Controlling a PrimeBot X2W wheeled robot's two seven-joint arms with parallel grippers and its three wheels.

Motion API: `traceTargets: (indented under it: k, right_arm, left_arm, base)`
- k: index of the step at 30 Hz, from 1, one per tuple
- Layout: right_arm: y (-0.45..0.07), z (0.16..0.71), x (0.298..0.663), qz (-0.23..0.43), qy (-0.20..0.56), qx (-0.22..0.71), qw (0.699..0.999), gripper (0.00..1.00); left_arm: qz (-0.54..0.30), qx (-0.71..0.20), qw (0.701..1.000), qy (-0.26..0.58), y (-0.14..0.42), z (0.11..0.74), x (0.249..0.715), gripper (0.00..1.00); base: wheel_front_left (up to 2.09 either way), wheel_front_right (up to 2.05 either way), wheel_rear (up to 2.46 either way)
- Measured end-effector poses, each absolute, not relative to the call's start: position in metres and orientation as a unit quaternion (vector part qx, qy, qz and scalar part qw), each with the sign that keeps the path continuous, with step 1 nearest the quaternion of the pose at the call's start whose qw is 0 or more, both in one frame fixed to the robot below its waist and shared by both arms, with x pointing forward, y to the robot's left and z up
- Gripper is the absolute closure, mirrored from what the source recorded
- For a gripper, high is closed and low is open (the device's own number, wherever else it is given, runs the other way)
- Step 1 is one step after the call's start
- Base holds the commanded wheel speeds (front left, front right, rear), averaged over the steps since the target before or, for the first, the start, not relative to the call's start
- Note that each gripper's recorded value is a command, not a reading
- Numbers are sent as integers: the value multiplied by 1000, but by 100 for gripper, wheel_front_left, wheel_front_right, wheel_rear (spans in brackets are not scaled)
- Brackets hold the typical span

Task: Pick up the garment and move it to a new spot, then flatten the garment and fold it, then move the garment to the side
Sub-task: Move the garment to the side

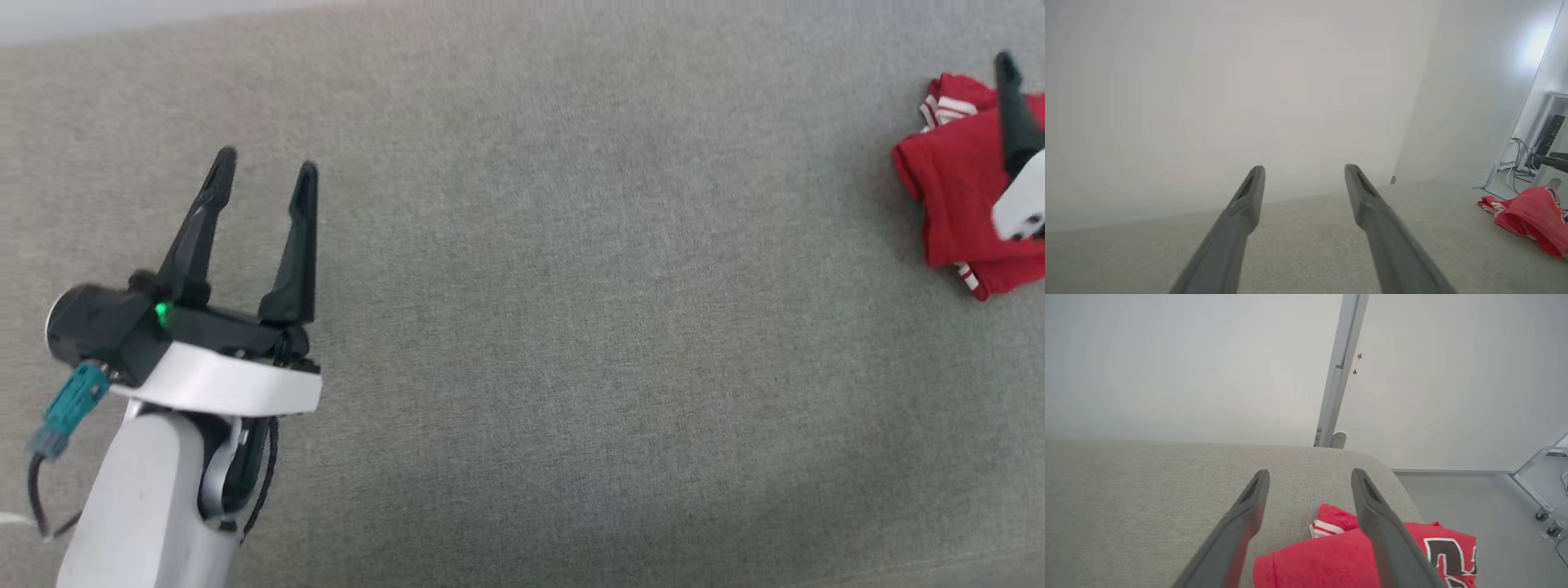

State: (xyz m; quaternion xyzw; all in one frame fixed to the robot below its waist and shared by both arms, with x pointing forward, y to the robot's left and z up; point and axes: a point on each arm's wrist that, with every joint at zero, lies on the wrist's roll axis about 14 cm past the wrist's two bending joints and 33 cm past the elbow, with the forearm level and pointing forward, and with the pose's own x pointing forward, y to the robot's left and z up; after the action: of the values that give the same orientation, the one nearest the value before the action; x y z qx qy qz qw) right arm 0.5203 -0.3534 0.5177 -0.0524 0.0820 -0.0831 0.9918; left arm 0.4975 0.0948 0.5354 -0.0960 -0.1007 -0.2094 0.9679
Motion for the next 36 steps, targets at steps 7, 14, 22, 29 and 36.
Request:
traceTargets:
  k: [7, 14, 22, 29, 36]
  right_arm:
    - [-315, 521, 501, -41, 35, -25, 998, 0]
    - [-281, 517, 477, -11, 11, 4, 1000, 0]
    - [-253, 494, 446, 10, 21, 33, 999, 0]
    - [-231, 483, 423, 23, 22, 58, 998, 0]
    - [-215, 476, 404, 36, 21, 73, 996, 0]
  left_arm:
    - [-158, -80, 979, -99, 129, 538, 470, 0]
    - [-105, -69, 988, -92, 165, 536, 439, 0]
    - [-45, -69, 993, -90, 199, 536, 406, 0]
    - [-13, -71, 994, -79, 216, 530, 379, 0]
    - [15, -72, 995, -68, 230, 523, 357, 0]
  base:
    - [0, 0, 0]
    - [0, 0, 0]
    - [0, 0, 0]
    - [0, 0, 0]
    - [0, 0, 0]
